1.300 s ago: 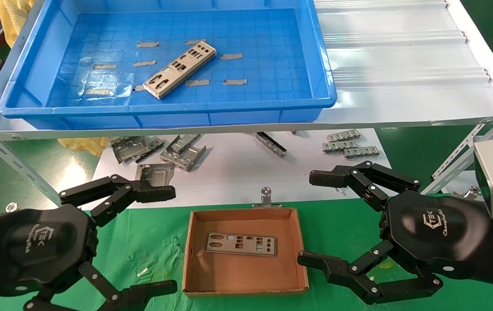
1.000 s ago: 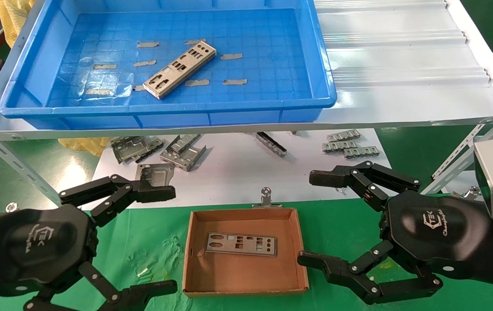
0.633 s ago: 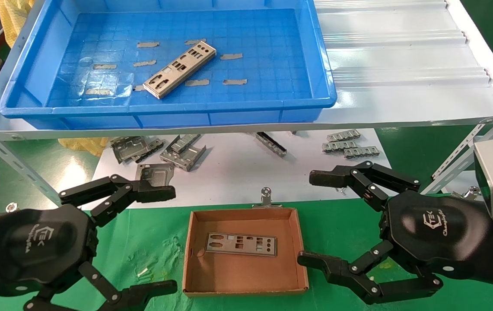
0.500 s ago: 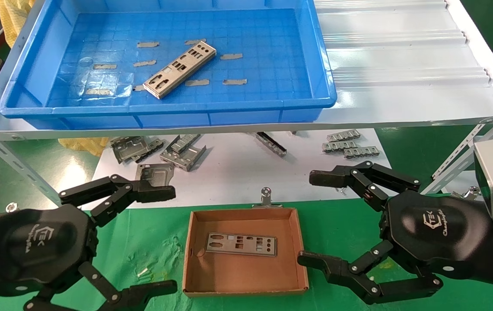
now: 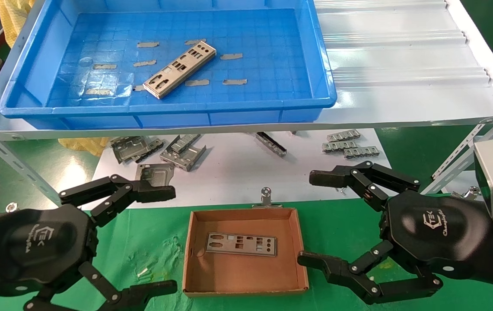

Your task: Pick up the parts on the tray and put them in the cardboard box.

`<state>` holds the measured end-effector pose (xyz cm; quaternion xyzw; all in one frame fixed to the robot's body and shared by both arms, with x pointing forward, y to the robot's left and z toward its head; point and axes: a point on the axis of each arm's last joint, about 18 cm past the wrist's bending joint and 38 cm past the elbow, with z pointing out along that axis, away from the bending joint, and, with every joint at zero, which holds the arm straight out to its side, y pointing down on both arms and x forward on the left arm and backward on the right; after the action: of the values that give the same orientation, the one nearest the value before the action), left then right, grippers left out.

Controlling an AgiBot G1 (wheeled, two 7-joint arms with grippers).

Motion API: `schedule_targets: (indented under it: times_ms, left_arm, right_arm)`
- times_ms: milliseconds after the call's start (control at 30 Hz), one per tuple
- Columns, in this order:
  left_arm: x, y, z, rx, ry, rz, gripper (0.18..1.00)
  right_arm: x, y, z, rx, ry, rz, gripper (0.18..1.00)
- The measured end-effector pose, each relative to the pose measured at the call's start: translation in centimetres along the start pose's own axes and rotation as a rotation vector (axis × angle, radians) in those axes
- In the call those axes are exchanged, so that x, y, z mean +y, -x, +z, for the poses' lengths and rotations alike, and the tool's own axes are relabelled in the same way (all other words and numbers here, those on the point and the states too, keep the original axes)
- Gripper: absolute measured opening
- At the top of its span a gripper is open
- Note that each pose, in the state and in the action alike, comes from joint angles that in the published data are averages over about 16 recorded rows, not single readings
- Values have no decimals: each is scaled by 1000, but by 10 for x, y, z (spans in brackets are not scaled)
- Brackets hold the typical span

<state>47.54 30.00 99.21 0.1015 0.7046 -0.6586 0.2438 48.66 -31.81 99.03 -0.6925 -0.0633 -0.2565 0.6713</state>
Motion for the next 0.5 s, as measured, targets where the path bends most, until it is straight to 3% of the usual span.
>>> schedule_targets:
  times_ms: [500]
  left_arm:
    - [0, 0, 0, 0, 0, 0, 1001]
  right_arm:
    - [0, 0, 0, 0, 0, 0, 1000]
